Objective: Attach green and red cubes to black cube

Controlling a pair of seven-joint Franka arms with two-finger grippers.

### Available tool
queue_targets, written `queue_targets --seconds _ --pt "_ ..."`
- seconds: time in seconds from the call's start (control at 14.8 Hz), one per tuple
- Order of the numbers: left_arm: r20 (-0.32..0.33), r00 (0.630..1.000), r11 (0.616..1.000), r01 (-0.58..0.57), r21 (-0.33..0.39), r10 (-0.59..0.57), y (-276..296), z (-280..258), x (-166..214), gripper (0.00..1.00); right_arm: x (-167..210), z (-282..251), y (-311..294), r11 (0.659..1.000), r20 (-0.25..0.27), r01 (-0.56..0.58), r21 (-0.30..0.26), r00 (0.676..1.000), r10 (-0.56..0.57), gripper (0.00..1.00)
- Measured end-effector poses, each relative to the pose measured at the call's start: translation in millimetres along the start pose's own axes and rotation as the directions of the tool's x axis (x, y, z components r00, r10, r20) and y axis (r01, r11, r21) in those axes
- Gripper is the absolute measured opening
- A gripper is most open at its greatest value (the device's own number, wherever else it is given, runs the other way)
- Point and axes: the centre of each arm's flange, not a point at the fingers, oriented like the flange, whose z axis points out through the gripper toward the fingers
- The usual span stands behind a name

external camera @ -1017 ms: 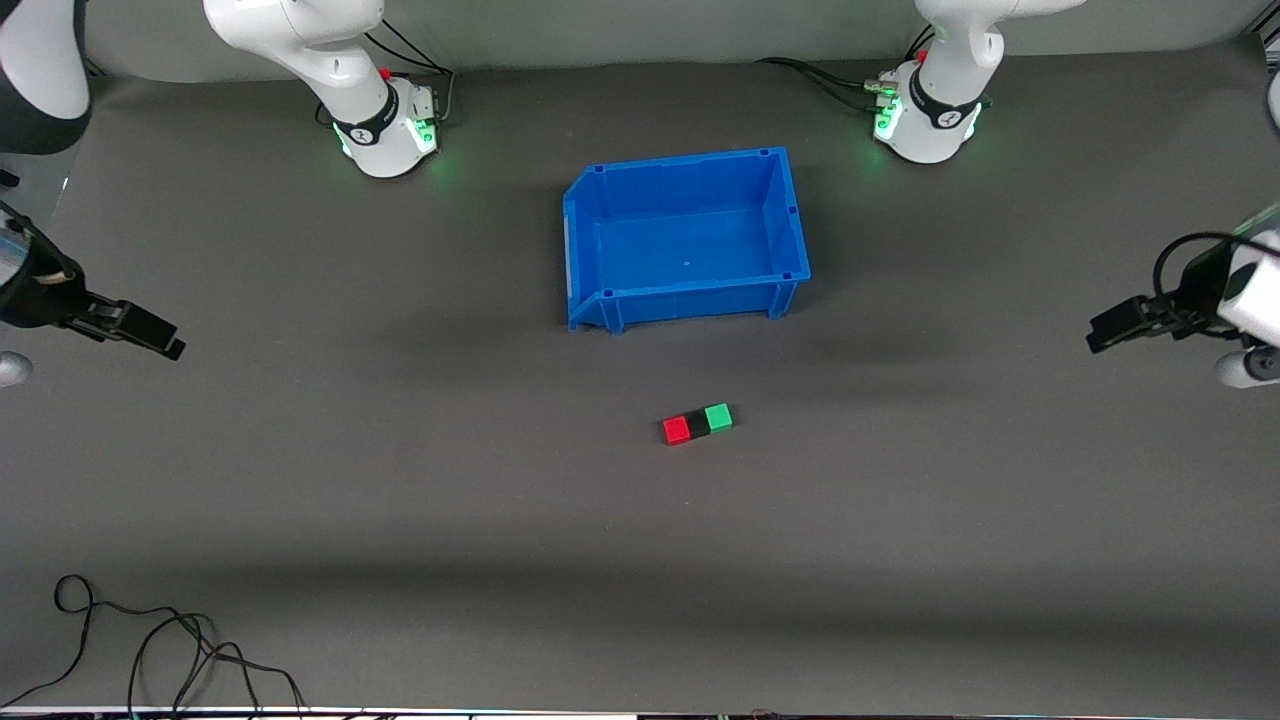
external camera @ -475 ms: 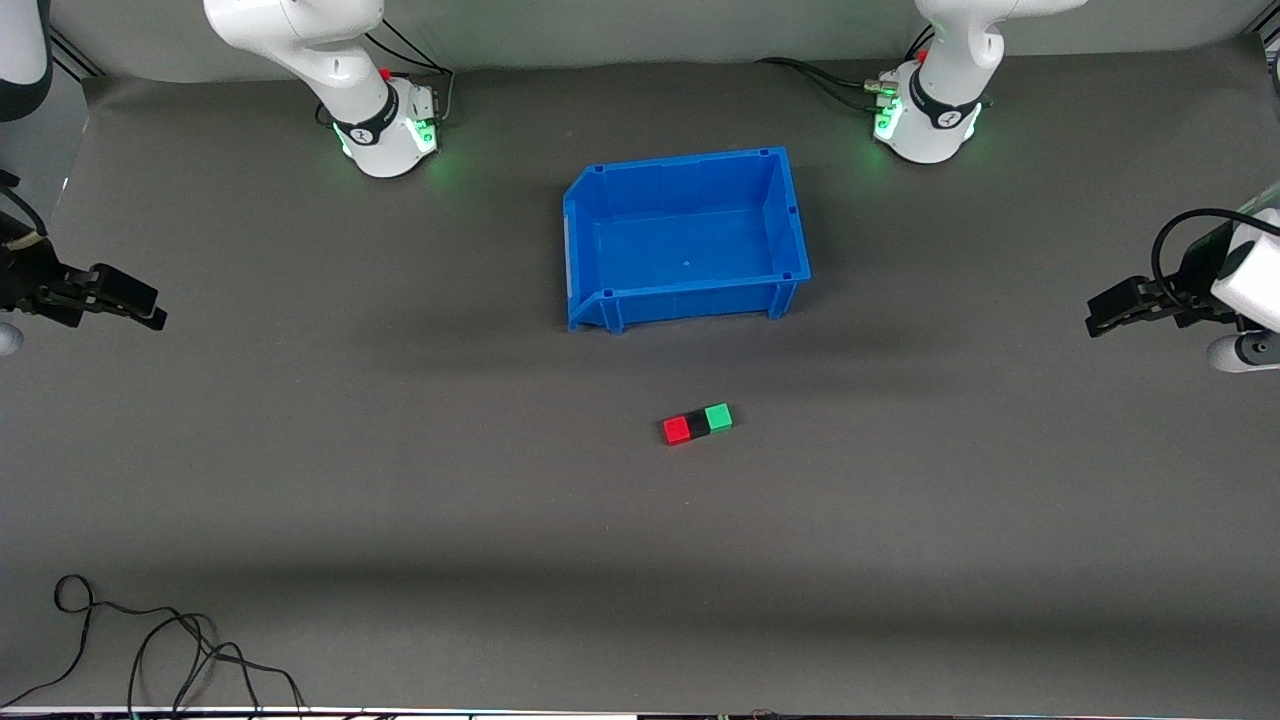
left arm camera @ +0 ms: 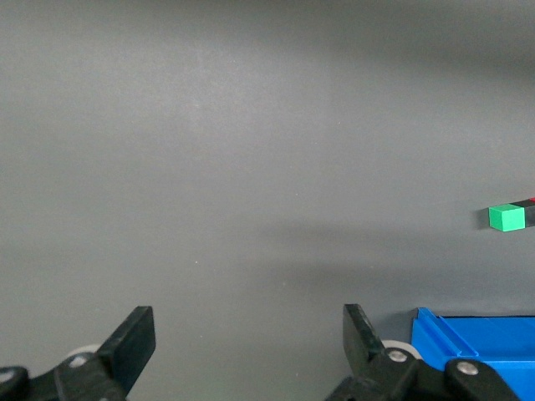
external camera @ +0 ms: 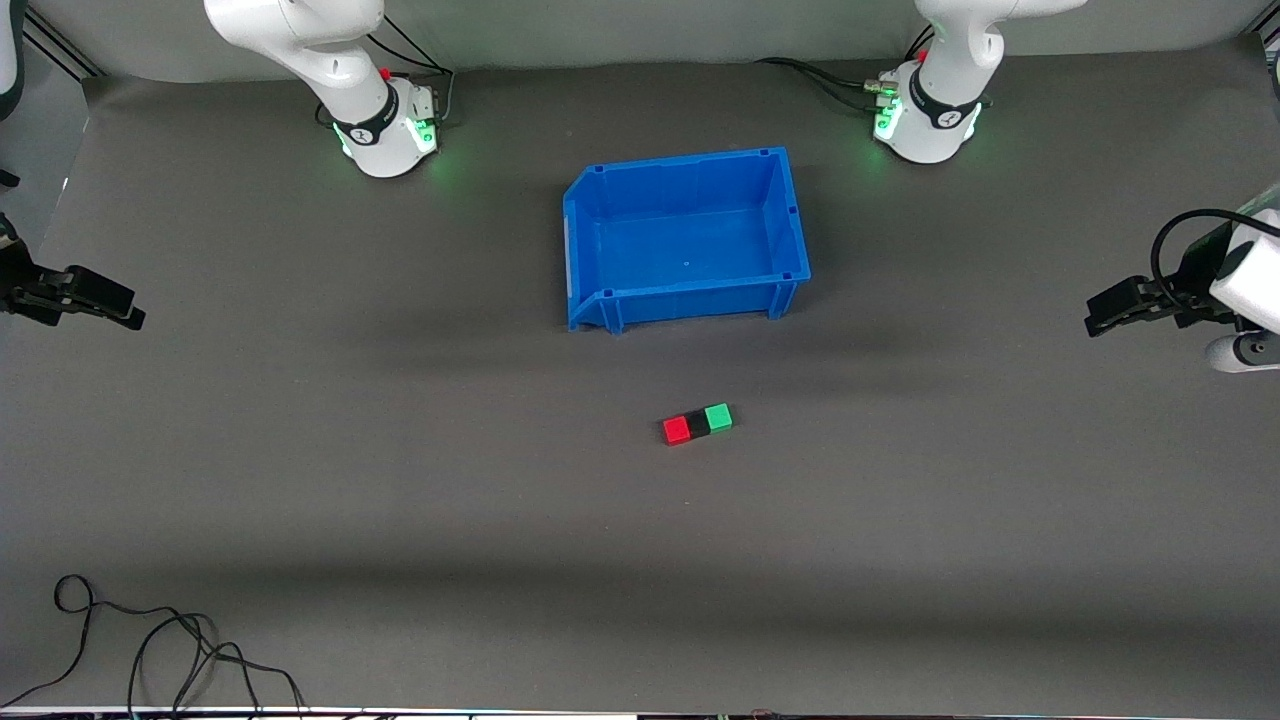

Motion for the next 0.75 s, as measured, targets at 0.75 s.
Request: queue_targets --seconds 0.75 --pt "0.004 1.0 1.0 -0.026 0.001 0.026 -1 3 2 1.0 -1 4 -14 0.998 0.024 0.01 0.066 1.0 -0.012 1.0"
